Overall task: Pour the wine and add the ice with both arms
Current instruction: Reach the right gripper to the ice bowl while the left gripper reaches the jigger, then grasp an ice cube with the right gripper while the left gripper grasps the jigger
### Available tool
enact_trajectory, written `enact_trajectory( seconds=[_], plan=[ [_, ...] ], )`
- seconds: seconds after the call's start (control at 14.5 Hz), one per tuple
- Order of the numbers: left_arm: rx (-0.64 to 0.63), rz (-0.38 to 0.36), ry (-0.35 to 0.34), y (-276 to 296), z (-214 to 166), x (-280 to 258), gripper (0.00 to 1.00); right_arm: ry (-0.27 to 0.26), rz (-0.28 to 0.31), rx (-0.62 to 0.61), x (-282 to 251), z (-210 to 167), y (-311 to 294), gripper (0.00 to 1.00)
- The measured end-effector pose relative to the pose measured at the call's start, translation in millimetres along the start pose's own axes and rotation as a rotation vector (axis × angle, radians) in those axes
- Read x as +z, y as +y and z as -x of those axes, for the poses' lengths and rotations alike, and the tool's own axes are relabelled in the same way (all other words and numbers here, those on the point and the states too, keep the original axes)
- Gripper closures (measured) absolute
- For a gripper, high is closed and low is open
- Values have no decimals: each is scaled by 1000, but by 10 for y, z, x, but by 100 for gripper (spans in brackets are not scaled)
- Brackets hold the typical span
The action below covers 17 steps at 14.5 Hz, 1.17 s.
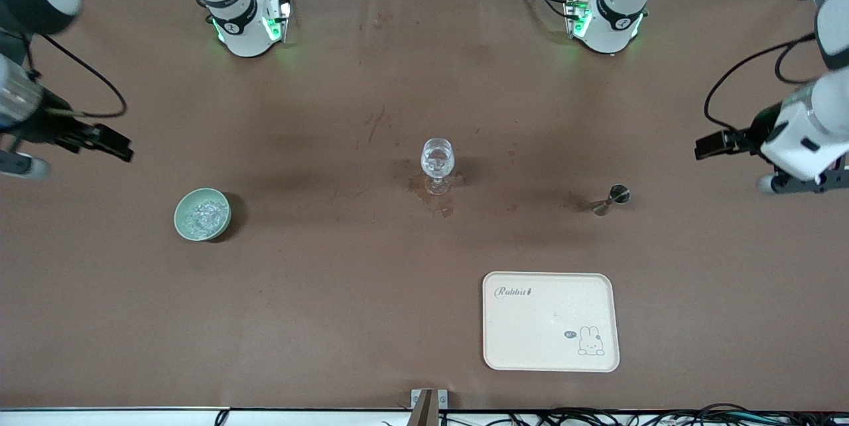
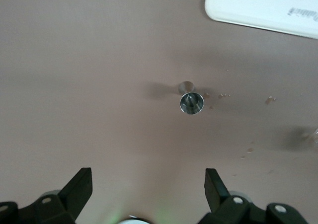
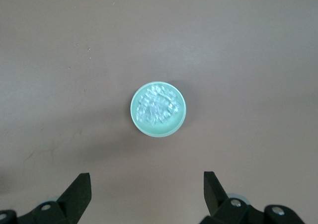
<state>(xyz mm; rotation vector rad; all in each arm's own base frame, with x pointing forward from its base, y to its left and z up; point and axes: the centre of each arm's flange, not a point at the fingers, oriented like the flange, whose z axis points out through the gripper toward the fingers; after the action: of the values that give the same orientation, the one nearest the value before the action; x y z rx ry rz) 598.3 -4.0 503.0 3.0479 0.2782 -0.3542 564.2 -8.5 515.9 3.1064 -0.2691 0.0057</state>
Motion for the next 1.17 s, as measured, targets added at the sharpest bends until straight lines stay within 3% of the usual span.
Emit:
enact_trajectory(
  seconds=[0.28,0.48,0.69,0.89,1.17],
  plan=[
    [-268,160,-157,-522,-525,814,0,11,-3,-13,922,-29,-15,0],
    [-506,270,-280,-661,-761,1338,0,39,-8,-31,1657,-41,27,0],
    [-765,394,-410,-922,-977,1859,0,29,-7,-66,2255,20,79,0],
    [-871,501,-536,-1151,-1083,2364,3,24,-7,-69,2523,1,125,4],
    [-905,565,-650,-997,-1101,2783,7,28,-8,-72,2723,-12,131,43]
  ],
)
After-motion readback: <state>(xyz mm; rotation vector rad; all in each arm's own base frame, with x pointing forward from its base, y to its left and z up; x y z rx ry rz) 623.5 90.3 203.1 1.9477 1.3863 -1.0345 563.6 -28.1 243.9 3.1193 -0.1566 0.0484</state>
